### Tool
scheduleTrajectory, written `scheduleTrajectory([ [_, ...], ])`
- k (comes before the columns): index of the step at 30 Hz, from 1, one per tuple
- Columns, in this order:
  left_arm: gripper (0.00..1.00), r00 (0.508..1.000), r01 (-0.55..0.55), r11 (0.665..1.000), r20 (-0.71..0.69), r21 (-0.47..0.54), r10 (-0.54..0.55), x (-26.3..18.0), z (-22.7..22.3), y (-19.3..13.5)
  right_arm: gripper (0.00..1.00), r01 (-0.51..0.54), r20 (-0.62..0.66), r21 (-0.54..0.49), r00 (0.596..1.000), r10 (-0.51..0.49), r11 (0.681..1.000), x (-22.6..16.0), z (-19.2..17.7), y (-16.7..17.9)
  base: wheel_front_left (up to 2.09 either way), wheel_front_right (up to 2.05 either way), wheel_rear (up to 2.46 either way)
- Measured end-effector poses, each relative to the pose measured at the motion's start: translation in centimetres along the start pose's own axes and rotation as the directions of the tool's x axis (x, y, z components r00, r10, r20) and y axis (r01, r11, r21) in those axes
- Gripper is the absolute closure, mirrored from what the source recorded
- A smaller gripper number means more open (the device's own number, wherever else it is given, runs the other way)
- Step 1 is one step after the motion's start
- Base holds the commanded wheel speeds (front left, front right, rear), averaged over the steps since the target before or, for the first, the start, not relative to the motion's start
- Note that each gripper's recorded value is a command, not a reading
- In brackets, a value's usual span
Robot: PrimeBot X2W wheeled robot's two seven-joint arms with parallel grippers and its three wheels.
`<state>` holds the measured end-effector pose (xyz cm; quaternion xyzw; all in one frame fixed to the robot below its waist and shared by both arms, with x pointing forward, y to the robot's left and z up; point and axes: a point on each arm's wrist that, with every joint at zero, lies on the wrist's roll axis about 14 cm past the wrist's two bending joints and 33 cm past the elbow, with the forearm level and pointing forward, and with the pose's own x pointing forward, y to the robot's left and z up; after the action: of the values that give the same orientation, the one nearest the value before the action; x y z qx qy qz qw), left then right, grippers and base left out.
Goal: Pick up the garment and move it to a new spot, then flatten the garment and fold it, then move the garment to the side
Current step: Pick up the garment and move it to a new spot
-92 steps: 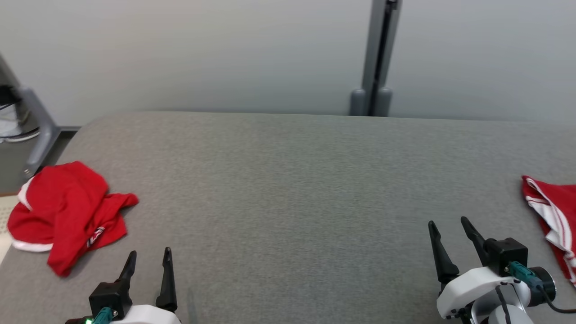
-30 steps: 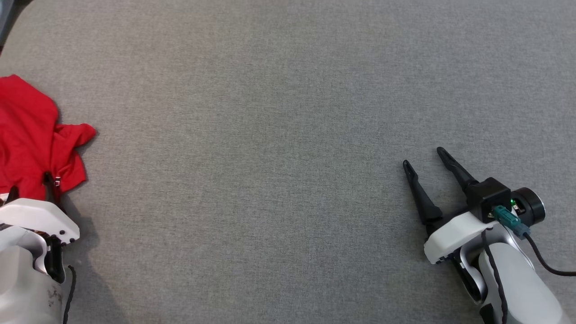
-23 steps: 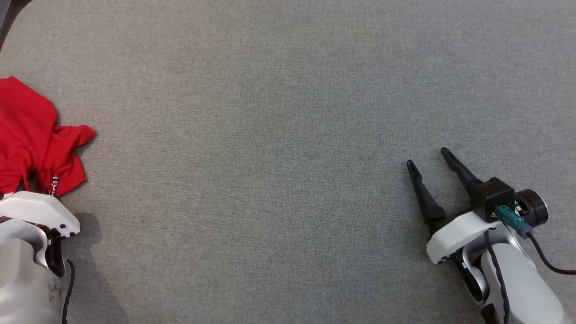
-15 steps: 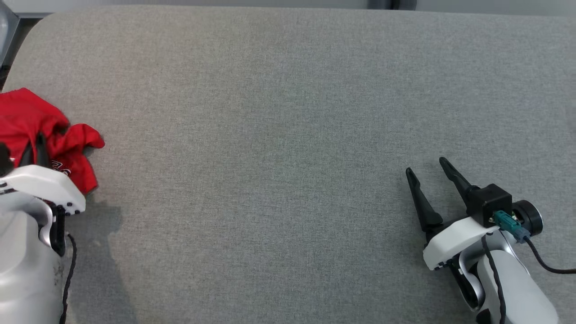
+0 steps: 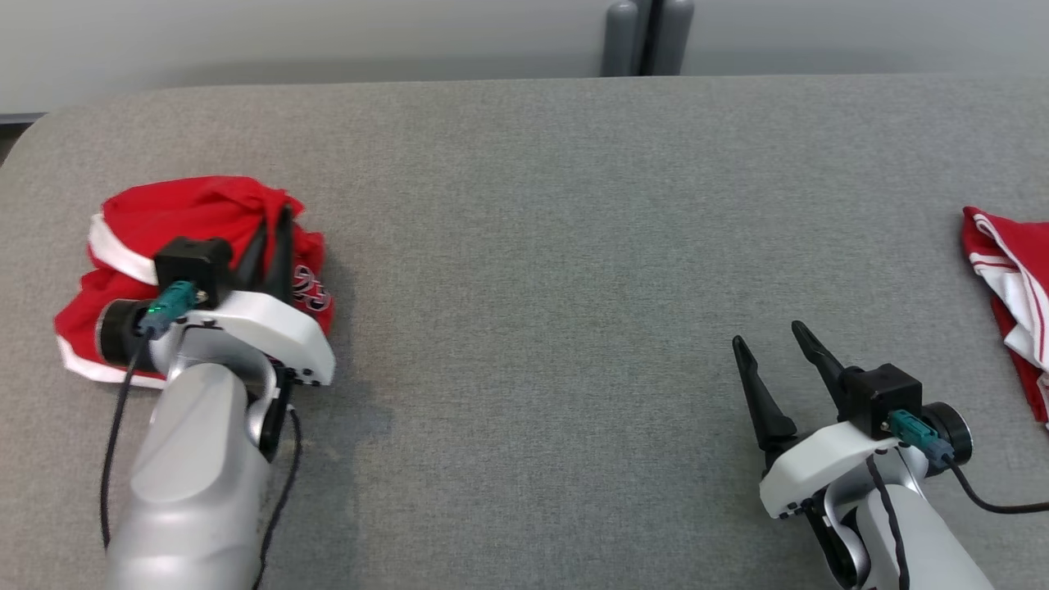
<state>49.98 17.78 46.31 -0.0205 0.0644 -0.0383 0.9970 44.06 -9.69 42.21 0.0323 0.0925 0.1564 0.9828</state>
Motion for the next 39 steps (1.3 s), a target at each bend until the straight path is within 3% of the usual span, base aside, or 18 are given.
scheduleTrajectory([
  [1,1.0,1.0,0.0,1.0,0.0,0.0,0.0,0.0,0.0,0.0,0.0,0.0,0.0,0.0,1.0,0.0,1.0,0.0,0.0,0.0,0.0,0.0,0.0],
  [6,1.0,0.986,0.163,0.985,0.032,-0.054,-0.161,0.1,0.6,-6.4,0.0,0.053,0.006,0.008,0.999,-0.053,0.999,-1.4,0.3,-1.4,0.0,0.0,0.0],
  [12,1.0,0.898,0.439,0.888,0.06,-0.132,-0.435,-2.3,1.0,-17.1,0.0,0.112,0.014,0.022,0.994,-0.112,0.993,-3.0,0.6,-3.0,0.0,0.0,0.0],
  [17,1.0,0.84,0.542,0.831,0.049,-0.123,-0.54,-4.4,0.9,-22.1,0.0,0.145,0.019,0.029,0.989,-0.146,0.989,-4.2,0.7,-3.8,0.0,0.0,0.0],
  [20,1.0,0.822,0.568,0.814,0.043,-0.123,-0.568,-5.2,0.9,-23.7,0.0,0.159,0.027,0.034,0.987,-0.16,0.987,-4.6,0.9,-4.2,0.0,0.0,0.0],
  [21,0.99,0.823,0.567,0.815,0.042,-0.12,-0.567,-5.2,0.9,-23.8,0.0,0.162,0.028,0.037,0.986,-0.163,0.986,-4.7,1.0,-4.3,0.0,0.0,0.0],
  [22,0.64,0.827,0.561,0.82,0.039,-0.116,-0.56,-5.2,0.8,-23.7,0.0,0.165,0.029,0.038,0.986,-0.166,0.986,-4.8,1.0,-4.3,0.0,0.0,0.0],
  [23,0.05,0.83,0.558,0.822,0.038,-0.113,-0.557,-5.3,0.9,-23.7,0.0,0.167,0.03,0.039,0.985,-0.169,0.985,-4.9,1.0,-4.4,0.0,0.0,0.0],
  [24,0.0,0.836,0.548,0.829,0.038,-0.111,-0.547,-5.2,0.9,-23.5,0.0,0.169,0.03,0.041,0.985,-0.171,0.985,-4.9,1.0,-4.4,0.0,0.0,0.0],
  [27,0.0,0.856,0.517,0.85,0.034,-0.107,-0.516,-5.2,0.7,-22.6,0.0,0.173,0.032,0.045,0.984,-0.174,0.984,-5.1,1.0,-4.4,0.0,0.0,0.0],
  [35,0.0,0.951,0.31,0.944,0.033,-0.111,-0.309,-5.9,-0.4,-15.8,0.0,0.145,0.056,0.048,0.987,-0.148,0.988,-5.2,1.8,-3.3,0.0,0.0,0.0],
  [39,0.0,0.977,0.214,0.972,0.034,-0.097,-0.212,-7.1,-0.9,-12.1,0.0,0.136,0.076,0.059,0.987,-0.14,0.989,-5.4,2.4,-2.8,0.0,0.0,0.0],
])
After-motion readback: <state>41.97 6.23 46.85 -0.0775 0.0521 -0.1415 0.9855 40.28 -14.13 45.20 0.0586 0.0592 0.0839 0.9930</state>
